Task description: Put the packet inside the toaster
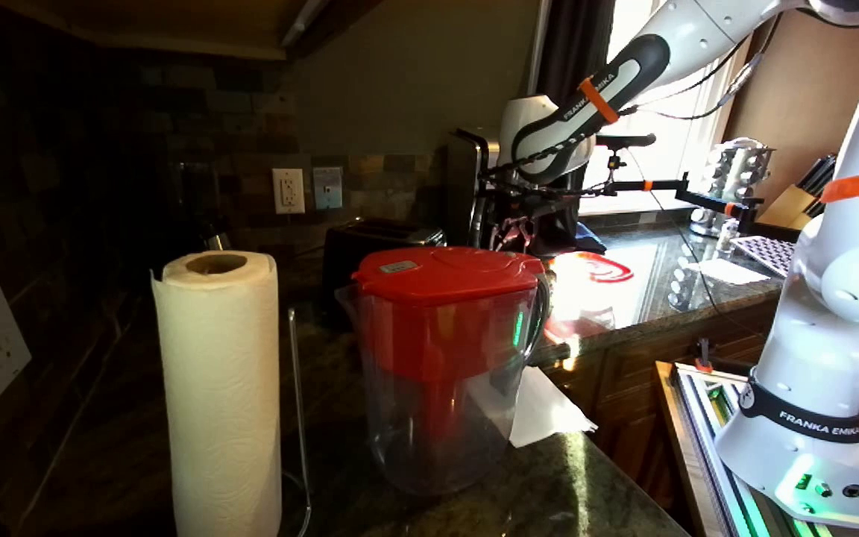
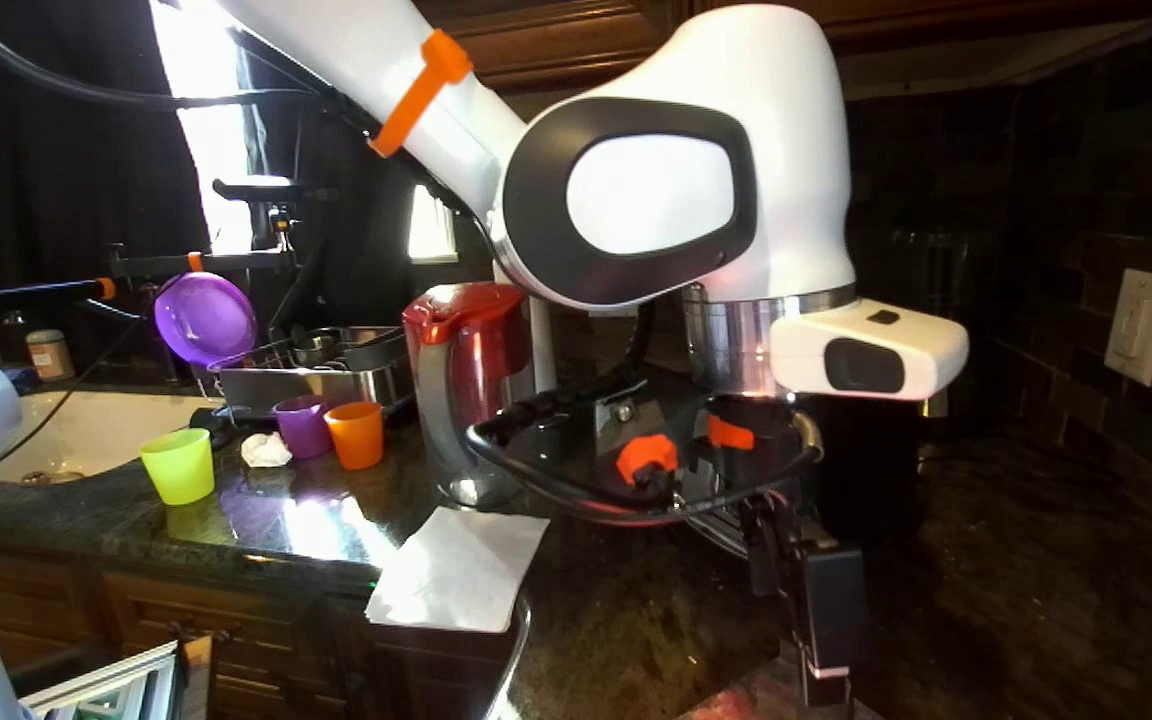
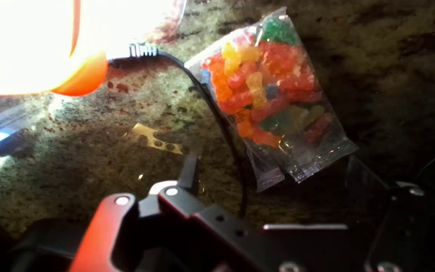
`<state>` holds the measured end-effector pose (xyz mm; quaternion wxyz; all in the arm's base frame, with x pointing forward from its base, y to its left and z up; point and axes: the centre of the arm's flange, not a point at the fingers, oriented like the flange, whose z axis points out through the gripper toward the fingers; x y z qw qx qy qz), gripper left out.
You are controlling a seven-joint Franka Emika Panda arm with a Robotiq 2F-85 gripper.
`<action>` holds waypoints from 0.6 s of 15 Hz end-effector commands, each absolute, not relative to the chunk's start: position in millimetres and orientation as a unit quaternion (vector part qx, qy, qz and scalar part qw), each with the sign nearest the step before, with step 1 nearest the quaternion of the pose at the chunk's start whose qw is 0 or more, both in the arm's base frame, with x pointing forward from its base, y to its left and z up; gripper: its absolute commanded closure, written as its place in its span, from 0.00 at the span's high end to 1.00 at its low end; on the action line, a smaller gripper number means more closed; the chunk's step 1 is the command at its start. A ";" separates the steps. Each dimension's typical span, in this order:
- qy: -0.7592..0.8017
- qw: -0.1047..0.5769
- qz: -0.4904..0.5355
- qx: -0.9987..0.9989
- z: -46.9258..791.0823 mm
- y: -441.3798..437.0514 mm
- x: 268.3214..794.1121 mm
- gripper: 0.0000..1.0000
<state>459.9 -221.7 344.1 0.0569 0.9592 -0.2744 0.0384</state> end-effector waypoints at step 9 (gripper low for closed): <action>-0.392 0.022 0.039 0.919 304.2 -230.3 509.3 1.00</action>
